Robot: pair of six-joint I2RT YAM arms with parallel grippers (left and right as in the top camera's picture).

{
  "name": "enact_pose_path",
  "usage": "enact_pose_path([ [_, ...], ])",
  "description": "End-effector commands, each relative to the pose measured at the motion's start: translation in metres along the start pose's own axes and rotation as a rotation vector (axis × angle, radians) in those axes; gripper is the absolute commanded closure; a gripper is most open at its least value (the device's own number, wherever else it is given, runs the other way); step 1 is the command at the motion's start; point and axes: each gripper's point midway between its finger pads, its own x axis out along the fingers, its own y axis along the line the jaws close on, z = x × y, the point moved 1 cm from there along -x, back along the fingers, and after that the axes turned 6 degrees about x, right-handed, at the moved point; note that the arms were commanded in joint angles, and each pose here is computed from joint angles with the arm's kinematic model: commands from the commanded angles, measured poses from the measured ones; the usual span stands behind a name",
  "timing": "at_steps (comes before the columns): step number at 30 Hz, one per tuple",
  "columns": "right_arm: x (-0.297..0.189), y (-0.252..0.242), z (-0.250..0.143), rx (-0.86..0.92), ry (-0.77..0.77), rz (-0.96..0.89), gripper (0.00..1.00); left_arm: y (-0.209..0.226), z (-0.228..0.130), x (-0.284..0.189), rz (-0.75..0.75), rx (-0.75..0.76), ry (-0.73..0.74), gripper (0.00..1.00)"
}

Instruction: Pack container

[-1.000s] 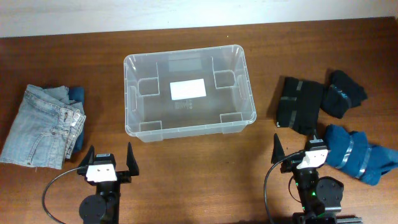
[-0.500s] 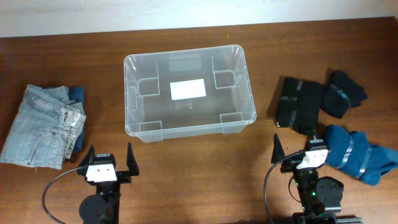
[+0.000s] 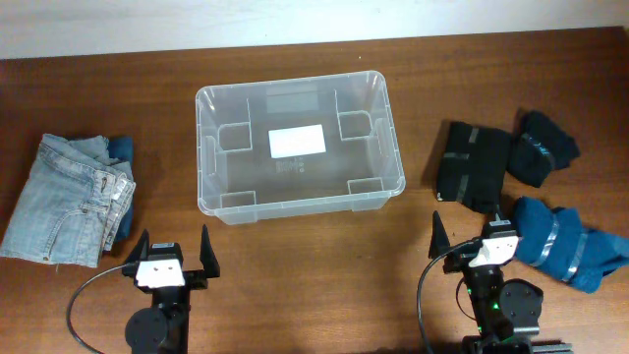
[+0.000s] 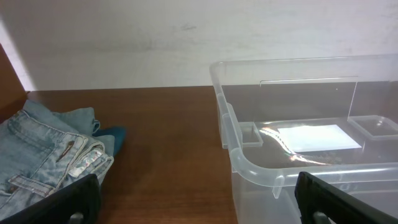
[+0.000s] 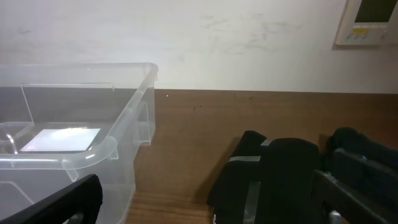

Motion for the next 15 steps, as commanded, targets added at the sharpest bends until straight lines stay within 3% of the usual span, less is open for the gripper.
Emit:
enact_pose_path([
  [1, -0.0002, 0.0013, -0.0013, 0.001, -0.001, 0.011, 0.02, 0.0015, -0.0020, 0.0002, 0.010, -0.003, 0.000, 0.01],
  [15, -0.0002, 0.0013, -0.0013, 0.001, -0.001, 0.011, 0.02, 0.0105, -0.0017, -0.0001, 0.064, 0.012, 0.001, 0.01],
])
